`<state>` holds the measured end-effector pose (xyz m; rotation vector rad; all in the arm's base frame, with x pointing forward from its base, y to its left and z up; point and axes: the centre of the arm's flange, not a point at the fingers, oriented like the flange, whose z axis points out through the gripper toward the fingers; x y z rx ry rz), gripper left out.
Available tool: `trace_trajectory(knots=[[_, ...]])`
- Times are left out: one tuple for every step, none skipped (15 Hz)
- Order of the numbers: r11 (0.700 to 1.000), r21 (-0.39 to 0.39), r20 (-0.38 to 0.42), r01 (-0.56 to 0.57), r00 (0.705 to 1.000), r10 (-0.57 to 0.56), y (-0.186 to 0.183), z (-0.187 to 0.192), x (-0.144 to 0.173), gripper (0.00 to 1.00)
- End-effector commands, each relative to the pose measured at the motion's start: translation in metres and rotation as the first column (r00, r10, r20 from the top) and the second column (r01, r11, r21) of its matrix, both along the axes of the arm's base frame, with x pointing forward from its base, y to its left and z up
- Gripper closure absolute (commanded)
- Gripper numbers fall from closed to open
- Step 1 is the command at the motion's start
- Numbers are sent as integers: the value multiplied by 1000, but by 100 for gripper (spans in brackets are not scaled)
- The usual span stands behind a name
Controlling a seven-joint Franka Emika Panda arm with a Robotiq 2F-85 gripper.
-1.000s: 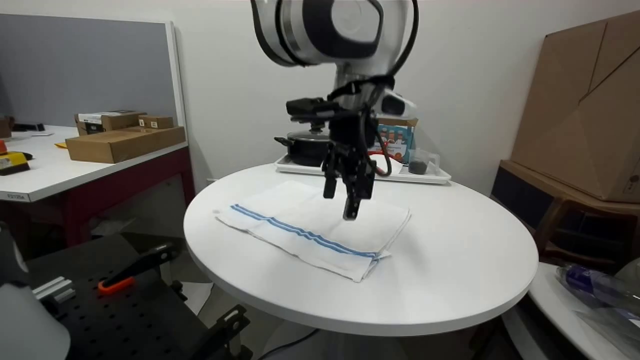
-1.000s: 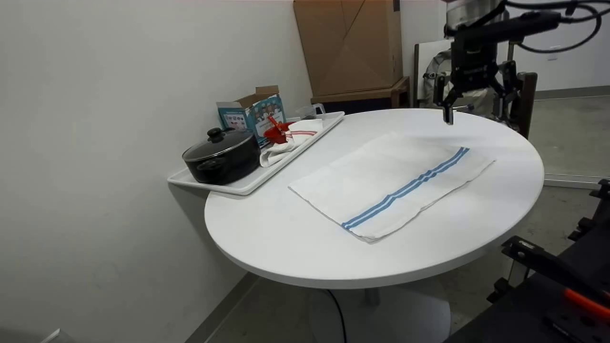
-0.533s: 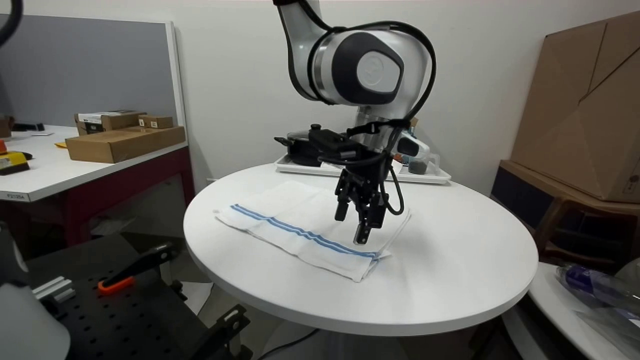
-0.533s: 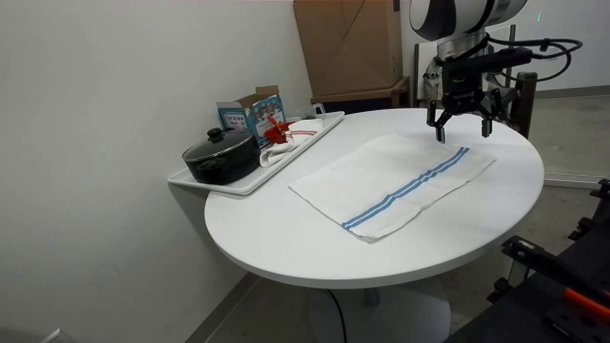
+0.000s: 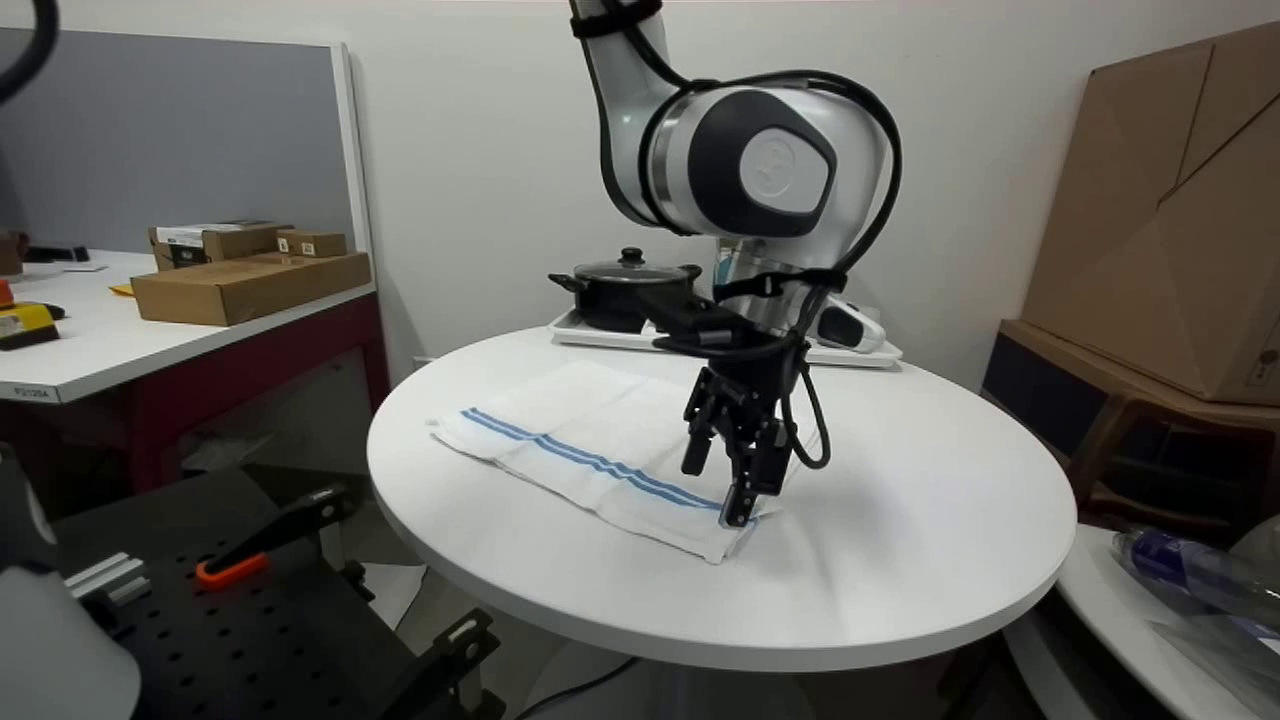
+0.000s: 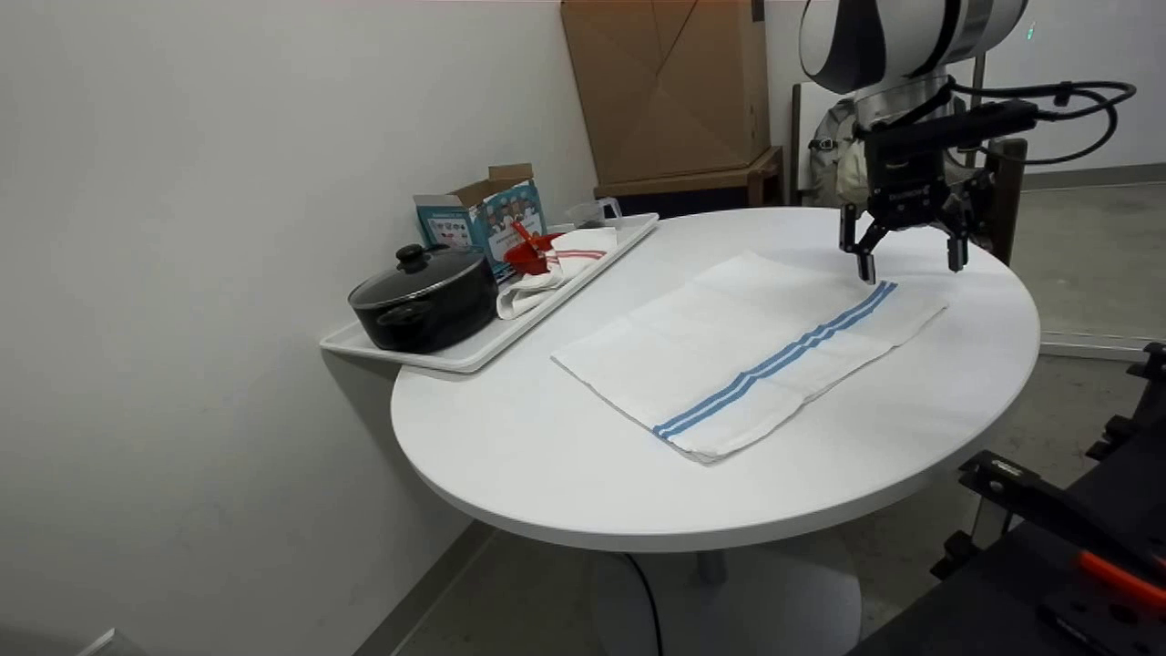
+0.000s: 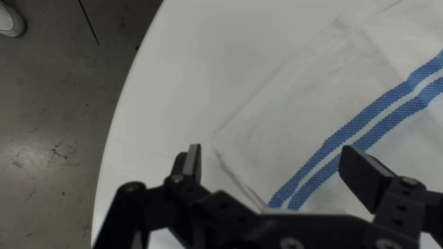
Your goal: Fold the towel on the table
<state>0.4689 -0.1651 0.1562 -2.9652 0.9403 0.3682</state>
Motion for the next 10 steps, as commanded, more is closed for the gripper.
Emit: trace_trajectory(knots=[[999,-23,-16,46,999,-46,-25,-17,1,0],[998,-24,-18,56,998,-56,-30,-22,-1,0],[998,-26,-17,63,998,-63,-34,-26,-2,19],[997,-38,-16,65,998,-65,-37,-29,-3,26],[997,-46,-14,66,998,-67,-39,-32,-4,33],[997,-49,-12,67,998,-67,-41,-34,-4,40],[997,-51,-11,63,998,-64,-42,-36,-4,49],[997,-51,-9,61,998,-61,-42,-37,-3,56],[997,-51,-6,58,998,-58,-42,-37,-2,65],[997,-52,-2,55,998,-55,-42,-37,-2,72]])
